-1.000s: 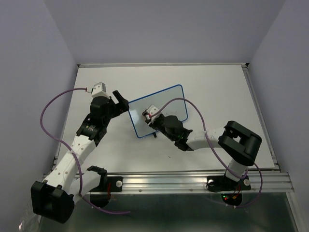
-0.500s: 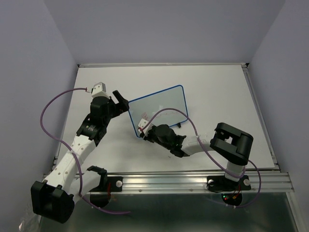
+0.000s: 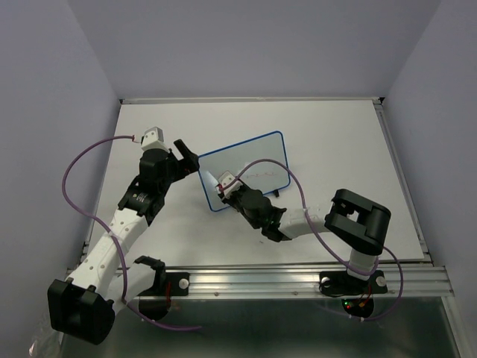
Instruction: Erase the whiteboard
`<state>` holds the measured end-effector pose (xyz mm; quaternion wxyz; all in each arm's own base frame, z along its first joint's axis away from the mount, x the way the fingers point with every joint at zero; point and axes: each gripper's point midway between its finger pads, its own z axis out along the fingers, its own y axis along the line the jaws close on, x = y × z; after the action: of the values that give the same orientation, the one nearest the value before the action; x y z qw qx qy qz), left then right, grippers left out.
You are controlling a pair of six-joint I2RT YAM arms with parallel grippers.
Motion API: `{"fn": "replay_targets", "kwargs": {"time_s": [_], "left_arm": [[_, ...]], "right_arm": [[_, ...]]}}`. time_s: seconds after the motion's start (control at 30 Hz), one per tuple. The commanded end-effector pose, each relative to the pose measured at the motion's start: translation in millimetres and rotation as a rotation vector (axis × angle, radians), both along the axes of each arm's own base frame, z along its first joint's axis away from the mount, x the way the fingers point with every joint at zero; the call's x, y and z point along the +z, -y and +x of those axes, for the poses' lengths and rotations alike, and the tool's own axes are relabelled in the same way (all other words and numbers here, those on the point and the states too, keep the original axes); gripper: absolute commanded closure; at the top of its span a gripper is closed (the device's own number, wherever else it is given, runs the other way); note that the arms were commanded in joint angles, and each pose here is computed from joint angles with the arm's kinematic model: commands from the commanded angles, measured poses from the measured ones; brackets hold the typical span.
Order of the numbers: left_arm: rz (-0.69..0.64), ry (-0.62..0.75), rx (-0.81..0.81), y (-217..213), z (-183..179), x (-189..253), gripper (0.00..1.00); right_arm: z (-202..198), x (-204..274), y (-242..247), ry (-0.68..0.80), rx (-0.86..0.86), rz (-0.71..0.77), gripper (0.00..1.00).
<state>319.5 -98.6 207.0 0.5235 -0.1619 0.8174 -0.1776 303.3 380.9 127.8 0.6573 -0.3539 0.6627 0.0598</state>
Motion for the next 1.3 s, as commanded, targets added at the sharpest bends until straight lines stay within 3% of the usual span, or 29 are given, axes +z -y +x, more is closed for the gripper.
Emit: {"fn": "replay_targets", "kwargs": {"time_s": [0.0,0.3,0.53,0.73,0.97,1.27], "left_arm": [[-0.007,0.055,-0.003,0.7,-0.4,11.3,0.01],[-0.009,0.056,-0.002,0.7,-1.6,11.1,0.01],[-0.009,0.057,-0.004,1.2,-1.6,11.8,0.01],[-0.007,0.058,-0.003,1.0,-1.2,12.0,0.01],[-0.007,0.052,-0.004,1.5,-1.3,9.7,0.01],[-0.007,0.058,-0.001,0.7,-2.8,10.8,0.01]], "right_arm": [[21.3,57.0,5.0,0.124,-0.130,0.152,0.94],[25.5,72.9,3.5,0.159,-0.146,0.162,0.94],[2.1,43.2,-25.7,0.064,0.085,0.082,0.94],[-8.7,8.1,-23.9,-0.015,0.131,0.010,0.95],[-2.9,0.4,-14.5,-0.018,0.070,-0.010,0.95],[23.8,39.8,6.0,0.088,-0.148,0.056,0.96]]}}
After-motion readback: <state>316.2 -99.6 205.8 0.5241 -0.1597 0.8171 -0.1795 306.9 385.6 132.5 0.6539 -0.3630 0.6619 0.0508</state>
